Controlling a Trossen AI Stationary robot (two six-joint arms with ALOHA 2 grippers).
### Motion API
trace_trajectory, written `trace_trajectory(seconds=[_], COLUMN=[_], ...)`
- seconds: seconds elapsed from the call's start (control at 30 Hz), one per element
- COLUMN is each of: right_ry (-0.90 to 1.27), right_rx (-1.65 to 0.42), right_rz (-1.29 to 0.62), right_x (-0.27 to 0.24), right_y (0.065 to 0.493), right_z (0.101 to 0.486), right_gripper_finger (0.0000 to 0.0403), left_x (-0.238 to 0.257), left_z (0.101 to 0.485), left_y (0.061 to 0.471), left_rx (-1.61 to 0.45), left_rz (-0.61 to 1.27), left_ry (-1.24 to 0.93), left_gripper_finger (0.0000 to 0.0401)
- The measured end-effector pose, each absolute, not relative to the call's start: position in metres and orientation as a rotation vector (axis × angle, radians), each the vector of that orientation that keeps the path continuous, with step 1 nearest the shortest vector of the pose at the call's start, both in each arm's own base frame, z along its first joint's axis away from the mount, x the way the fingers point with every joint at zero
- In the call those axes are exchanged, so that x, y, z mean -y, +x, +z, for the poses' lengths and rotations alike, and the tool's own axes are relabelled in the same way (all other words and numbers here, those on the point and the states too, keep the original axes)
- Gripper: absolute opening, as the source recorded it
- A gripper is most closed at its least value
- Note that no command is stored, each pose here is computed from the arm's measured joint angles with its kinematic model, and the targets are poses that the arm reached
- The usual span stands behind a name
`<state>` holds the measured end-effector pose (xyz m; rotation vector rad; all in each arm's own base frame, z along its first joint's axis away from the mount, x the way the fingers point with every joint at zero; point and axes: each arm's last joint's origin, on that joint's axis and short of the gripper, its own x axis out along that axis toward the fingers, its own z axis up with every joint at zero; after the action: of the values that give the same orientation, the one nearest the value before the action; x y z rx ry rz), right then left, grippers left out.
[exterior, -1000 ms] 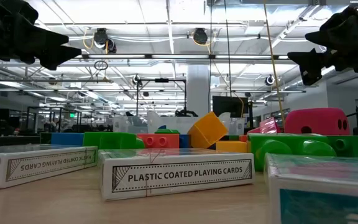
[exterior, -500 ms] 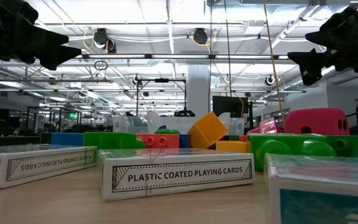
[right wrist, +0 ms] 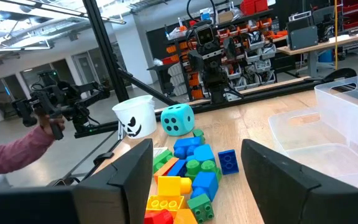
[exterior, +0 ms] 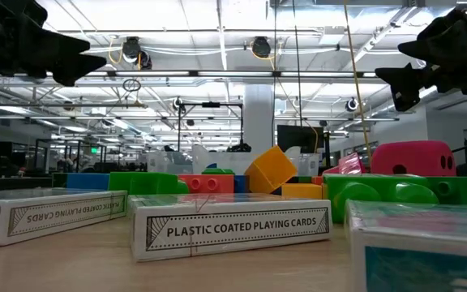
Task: Pick & Place Toys
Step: Put the brown deck of cards into the top left transparent bin
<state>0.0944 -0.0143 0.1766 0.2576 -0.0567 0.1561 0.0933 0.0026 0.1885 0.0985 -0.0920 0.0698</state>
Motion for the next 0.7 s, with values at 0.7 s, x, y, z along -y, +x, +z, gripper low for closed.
trace_trajectory(seconds=[0.7], right_ry=[0.258], right_rx=[0.057], right_rz=[0.156], right_x=[0.014], right_y=[0.094], right_z=[0.177], right_gripper_finger=[0.0215], left_x=[-0.002], left_z=[0.201], left_y=[0.091], left_rx=[0.202], left_rz=[0.002], left_ry=[-0.406], left_gripper_finger=[0.0308])
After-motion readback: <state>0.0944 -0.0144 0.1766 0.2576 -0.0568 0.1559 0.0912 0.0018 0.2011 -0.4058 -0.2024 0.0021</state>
